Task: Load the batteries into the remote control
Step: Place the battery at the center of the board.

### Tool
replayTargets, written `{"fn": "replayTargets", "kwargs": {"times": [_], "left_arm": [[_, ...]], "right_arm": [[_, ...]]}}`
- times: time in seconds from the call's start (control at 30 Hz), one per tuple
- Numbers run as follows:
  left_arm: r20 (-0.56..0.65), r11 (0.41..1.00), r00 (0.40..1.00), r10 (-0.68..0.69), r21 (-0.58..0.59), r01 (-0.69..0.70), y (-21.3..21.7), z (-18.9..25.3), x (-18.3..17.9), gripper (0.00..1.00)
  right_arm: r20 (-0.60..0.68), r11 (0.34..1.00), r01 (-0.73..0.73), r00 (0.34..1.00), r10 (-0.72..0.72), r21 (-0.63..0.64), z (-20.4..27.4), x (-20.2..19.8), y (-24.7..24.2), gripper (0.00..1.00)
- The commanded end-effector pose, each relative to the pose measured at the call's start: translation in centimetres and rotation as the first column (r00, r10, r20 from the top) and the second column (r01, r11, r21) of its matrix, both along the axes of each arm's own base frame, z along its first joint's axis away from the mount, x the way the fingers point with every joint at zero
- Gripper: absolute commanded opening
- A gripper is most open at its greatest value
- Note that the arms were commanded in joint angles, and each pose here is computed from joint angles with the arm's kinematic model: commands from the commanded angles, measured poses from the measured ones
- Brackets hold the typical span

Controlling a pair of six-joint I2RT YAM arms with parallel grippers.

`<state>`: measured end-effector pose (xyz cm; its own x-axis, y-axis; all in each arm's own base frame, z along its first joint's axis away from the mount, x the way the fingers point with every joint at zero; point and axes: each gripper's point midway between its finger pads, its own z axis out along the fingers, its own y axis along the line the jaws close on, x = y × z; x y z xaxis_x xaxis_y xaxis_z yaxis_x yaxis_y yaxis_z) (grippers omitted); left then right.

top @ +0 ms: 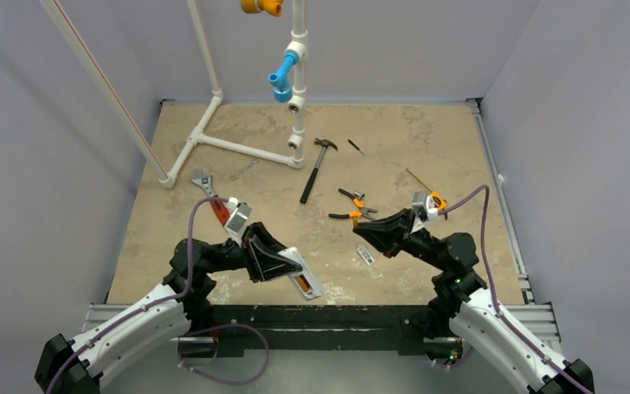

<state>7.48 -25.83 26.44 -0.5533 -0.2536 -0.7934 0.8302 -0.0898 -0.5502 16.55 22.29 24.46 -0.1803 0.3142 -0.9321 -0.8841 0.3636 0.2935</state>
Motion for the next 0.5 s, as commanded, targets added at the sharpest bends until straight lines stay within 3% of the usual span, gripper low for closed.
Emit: {"fn": "replayTargets", "kwargs": {"times": [0.0,0.13,0.23,0.47], "left_arm": [[-0.028,0.995,0.995,0.094,0.040,-0.093,-0.2,0.8,1.9,0.00],[-0.210,0.957,0.938,0.275,0.155,-0.246,-0.1,-2.3,5.3,0.00],[-0.280,0.948,0.909,0.310,0.165,-0.272,-0.2,-3.3,6.1,0.00],[-0.322,0.956,0.900,0.293,0.117,-0.269,-0.5,-3.4,6.4,0.00]], "right_arm": [[-0.010,1.000,-0.013,1.000,0.013,0.017,1.4,-0.1,0.2,0.00],[-0.035,0.998,-0.011,0.999,0.009,-0.061,1.0,0.4,1.0,0.00],[-0.038,0.982,-0.011,0.999,0.004,-0.186,-0.3,0.1,2.2,0.00],[0.197,0.958,-0.159,0.958,0.208,-0.239,0.7,-4.8,5.8,0.00]]}}
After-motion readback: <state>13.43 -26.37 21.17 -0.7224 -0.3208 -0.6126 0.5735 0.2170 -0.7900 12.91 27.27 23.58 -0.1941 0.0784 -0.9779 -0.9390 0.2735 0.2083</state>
